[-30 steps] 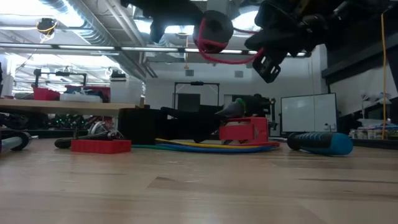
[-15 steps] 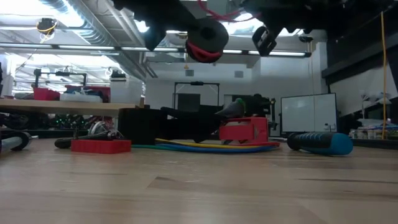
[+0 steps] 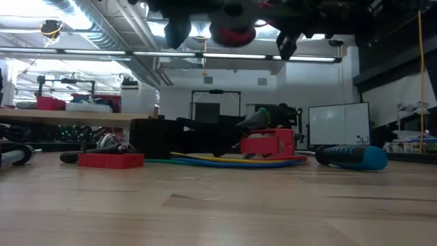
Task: Coil cords
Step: Uncoil the red wire cable from the black spool
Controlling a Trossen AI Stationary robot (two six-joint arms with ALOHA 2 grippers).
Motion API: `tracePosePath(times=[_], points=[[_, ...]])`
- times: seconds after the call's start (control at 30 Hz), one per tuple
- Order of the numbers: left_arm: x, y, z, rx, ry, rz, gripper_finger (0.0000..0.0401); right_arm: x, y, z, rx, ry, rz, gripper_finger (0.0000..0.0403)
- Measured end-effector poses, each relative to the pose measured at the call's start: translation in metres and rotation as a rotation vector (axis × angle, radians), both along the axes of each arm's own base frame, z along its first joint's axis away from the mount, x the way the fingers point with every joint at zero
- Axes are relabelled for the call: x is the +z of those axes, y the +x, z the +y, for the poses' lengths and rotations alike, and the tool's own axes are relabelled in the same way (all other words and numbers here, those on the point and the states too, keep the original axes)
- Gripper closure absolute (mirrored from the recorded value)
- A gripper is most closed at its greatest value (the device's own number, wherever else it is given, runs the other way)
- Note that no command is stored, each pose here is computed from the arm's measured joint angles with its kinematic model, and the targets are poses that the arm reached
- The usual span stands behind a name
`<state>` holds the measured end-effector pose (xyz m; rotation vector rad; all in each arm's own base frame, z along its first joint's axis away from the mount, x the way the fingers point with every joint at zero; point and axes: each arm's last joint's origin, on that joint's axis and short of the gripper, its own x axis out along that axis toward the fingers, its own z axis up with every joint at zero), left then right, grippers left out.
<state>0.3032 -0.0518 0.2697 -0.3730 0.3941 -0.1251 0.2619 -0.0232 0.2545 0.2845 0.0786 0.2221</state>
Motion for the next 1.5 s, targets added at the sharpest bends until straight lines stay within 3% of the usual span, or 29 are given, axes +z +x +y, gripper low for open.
tracePosePath(times=[0.3,0.47,0.6,0.73,0.97,1.2,1.5], points=[[0.017,0.005,-0.002,-0.067,0.049,-0.200,0.0401,0.014,0.007,-0.002,-0.060,-0.115,0.006,0.0401],[0.026,0.006,-0.001,-0.065,0.110,-0.308,0.0401,0.014,0.008,-0.002,-0.058,-0.119,0.042,0.0401],[0.035,0.007,0.000,-0.024,0.181,-0.414,0.0401,0.007,0.007,-0.002,-0.049,-0.106,0.114,0.0401],[0.039,0.007,0.003,0.091,0.255,-0.455,0.0401,-0.001,0.005,0.005,0.008,-0.066,0.210,0.0402],[0.037,0.007,0.009,0.272,0.347,-0.403,0.0401,-0.011,0.001,0.024,0.154,-0.043,0.315,0.0402],[0.032,-0.007,0.014,0.323,0.363,-0.221,0.0401,-0.020,-0.005,0.037,0.231,-0.030,0.432,0.0402],[0.033,-0.045,0.020,0.341,0.307,0.017,0.0401,-0.027,-0.011,0.045,0.263,-0.028,0.526,0.0402]])
